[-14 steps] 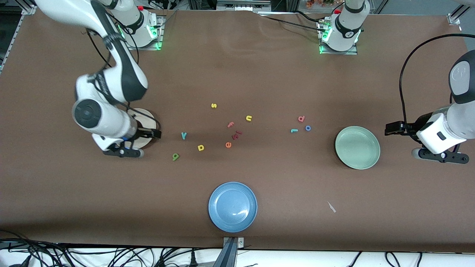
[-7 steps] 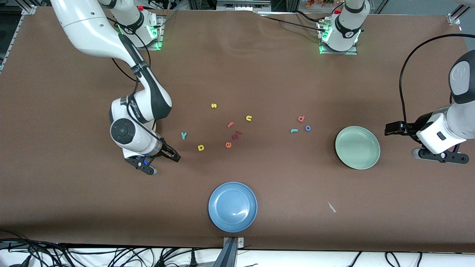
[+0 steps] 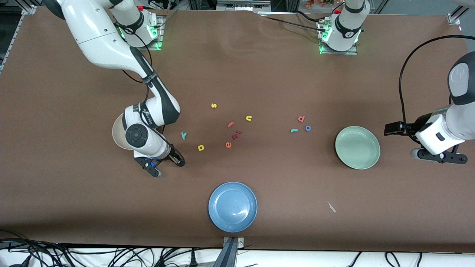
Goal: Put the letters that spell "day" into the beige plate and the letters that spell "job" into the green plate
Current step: 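Grasp the green b and drop it into the beige plate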
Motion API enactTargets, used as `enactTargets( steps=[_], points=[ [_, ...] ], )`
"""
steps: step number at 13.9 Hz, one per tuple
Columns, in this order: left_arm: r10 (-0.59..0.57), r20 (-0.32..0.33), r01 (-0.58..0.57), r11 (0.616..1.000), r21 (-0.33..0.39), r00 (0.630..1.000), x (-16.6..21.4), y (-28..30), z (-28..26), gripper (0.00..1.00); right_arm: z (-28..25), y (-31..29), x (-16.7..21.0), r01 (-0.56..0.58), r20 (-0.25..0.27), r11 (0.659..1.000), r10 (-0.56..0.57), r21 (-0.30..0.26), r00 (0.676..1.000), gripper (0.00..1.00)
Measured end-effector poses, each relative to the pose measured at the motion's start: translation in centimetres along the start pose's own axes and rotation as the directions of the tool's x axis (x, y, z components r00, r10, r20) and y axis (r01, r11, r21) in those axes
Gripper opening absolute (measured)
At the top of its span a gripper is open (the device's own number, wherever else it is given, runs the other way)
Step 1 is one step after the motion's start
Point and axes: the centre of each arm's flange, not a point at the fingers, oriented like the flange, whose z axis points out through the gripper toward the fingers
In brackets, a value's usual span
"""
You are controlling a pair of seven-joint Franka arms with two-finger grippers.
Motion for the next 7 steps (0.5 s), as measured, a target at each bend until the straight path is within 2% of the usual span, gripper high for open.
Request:
enactTargets(
  steps=[2,3,4,6,7],
  points=[
    [0.001,0.003,-0.001,1.000,0.000,1.000,0.0,0.1,0.2,1.00,0.2,0.0,-0.1,-0.003,-0.002,1.000,0.003,-0.006,1.000,0.60],
    [0.002,0.008,-0.002,1.000,-0.001,1.000,0.0,0.1,0.4,1.00,0.4,0.0,-0.2,-0.002,-0.001,1.000,0.002,-0.009,1.000,0.46],
    [0.003,0.014,-0.003,1.000,-0.001,1.000,0.0,0.2,0.7,1.00,0.6,0.0,-0.2,-0.004,0.000,1.000,0.004,-0.012,1.000,0.40],
    [-0.004,0.022,0.004,1.000,-0.002,1.000,0.1,0.2,1.1,1.00,0.9,0.1,-0.1,-0.007,-0.002,1.000,0.007,-0.015,1.000,0.39],
    [-0.017,0.024,0.017,1.000,-0.002,1.000,0.2,0.2,1.3,1.00,0.8,0.0,-0.1,-0.007,-0.003,1.000,0.007,-0.013,1.000,0.33]
  ],
)
